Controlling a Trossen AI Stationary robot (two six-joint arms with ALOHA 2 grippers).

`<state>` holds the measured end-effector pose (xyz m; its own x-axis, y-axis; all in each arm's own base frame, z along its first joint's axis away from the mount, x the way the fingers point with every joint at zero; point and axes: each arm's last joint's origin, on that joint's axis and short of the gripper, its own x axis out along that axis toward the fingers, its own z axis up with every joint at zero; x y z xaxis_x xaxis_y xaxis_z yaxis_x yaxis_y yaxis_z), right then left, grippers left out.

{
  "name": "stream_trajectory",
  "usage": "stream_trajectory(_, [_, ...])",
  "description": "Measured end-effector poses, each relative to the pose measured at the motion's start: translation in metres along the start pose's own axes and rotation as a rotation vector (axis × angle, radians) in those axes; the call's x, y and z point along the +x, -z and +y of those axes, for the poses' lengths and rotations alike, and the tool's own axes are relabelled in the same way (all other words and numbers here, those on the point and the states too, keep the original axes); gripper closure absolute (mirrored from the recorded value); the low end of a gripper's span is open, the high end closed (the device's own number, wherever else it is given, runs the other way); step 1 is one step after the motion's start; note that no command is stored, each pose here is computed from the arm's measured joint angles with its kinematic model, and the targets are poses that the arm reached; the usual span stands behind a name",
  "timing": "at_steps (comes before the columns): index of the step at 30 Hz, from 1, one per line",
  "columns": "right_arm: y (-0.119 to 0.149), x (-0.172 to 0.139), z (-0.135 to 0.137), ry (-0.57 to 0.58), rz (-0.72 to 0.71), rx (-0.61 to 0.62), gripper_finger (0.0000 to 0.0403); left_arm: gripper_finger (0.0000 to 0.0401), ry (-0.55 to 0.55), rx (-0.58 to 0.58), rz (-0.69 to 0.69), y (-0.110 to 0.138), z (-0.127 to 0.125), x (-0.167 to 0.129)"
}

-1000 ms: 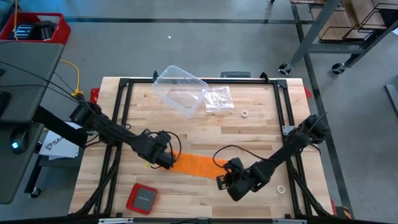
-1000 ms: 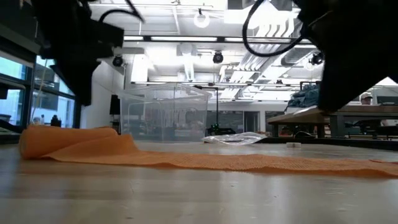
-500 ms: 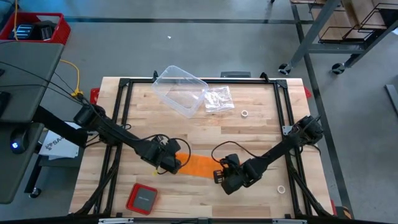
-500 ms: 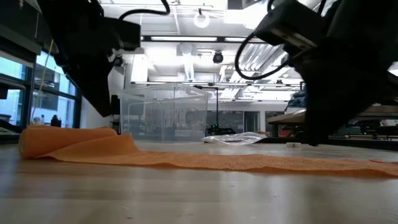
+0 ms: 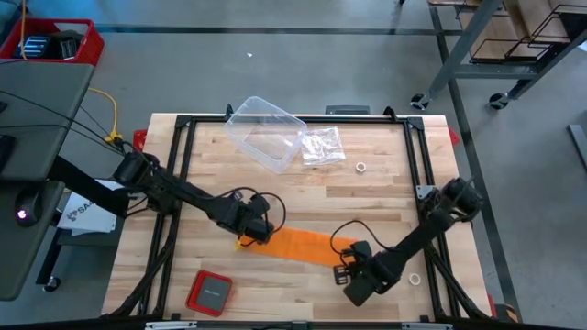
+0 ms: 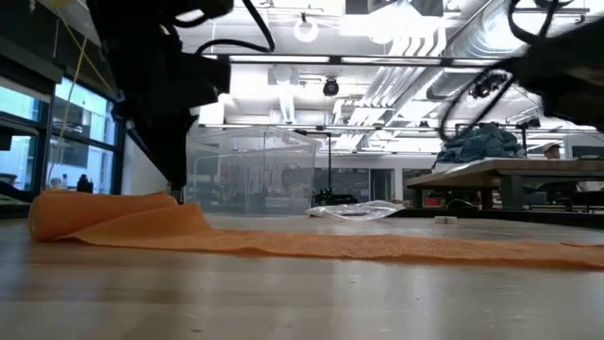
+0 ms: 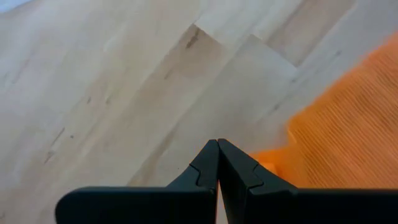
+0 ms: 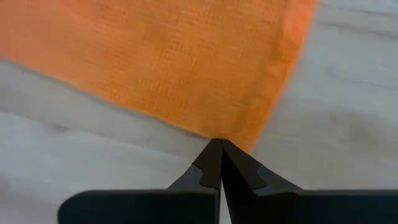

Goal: Roll bandage
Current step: Roll the orange bandage

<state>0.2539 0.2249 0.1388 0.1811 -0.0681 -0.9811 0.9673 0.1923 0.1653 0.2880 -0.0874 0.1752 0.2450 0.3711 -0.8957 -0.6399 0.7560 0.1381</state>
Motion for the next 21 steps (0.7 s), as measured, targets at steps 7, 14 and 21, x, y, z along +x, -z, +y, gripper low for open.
stream_trajectory(7, [0.008, -0.003, -0.009, 0.057, 0.034, -0.022, 0.0403, 0.0401, -0.009, -0.006, 0.022, -0.009, 0.008, 0.005])
stream_trajectory(14, [0.014, -0.018, -0.017, 0.063, 0.084, -0.057, 0.0403, 0.0401, -0.013, -0.031, 0.016, -0.019, 0.019, 0.001])
stream_trajectory(21, [-0.004, -0.024, -0.002, -0.089, -0.037, -0.002, 0.0403, 0.0401, 0.019, -0.009, 0.02, -0.026, 0.023, 0.002])
